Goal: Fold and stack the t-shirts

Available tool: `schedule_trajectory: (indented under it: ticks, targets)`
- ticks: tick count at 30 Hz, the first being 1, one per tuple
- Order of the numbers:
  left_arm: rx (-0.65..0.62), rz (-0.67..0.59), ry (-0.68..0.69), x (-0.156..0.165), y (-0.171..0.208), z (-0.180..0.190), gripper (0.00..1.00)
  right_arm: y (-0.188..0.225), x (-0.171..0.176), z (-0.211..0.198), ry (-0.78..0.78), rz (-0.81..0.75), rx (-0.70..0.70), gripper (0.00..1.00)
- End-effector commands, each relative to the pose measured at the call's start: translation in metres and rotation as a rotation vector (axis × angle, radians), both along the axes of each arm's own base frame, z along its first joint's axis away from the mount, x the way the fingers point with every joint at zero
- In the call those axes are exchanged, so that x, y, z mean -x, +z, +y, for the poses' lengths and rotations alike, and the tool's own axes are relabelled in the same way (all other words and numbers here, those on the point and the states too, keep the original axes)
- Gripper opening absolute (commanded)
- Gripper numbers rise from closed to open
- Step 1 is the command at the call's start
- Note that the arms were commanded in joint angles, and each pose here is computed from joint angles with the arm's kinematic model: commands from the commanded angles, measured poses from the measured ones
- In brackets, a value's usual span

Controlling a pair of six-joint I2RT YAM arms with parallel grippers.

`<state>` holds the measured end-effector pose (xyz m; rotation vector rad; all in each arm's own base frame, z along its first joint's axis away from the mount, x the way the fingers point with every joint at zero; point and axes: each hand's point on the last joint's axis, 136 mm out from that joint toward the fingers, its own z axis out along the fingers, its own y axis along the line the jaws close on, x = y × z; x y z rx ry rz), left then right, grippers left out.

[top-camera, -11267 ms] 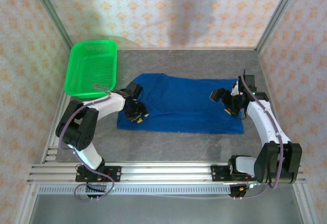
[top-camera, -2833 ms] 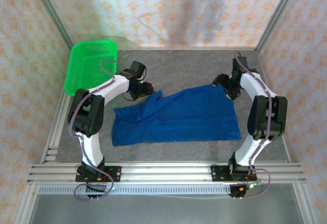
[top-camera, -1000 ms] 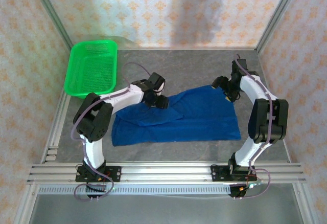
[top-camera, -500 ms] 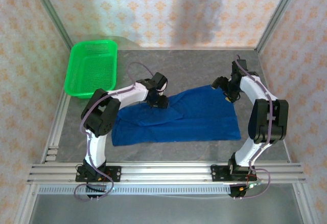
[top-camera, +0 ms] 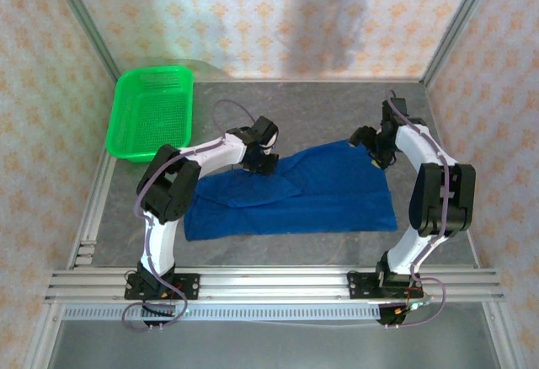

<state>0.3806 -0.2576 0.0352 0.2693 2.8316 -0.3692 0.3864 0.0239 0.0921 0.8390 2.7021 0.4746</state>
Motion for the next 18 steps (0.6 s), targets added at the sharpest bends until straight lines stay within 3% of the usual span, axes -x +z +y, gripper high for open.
schedule_trajectory:
  ticks: [1,10,18]
  targets:
    - [0.011,-0.011,-0.003,-0.002,0.017,0.000,0.00,0.004,-0.002,0.002,0.010,-0.016,0.007,0.86]
    - [0.044,-0.048,0.013,0.001,0.048,0.004,0.00,0.003,-0.013,-0.004,-0.004,-0.014,0.034,0.87]
    - [0.086,-0.161,0.073,-0.006,0.115,0.029,0.00,0.009,-0.043,-0.016,-0.052,-0.024,0.044,0.87]
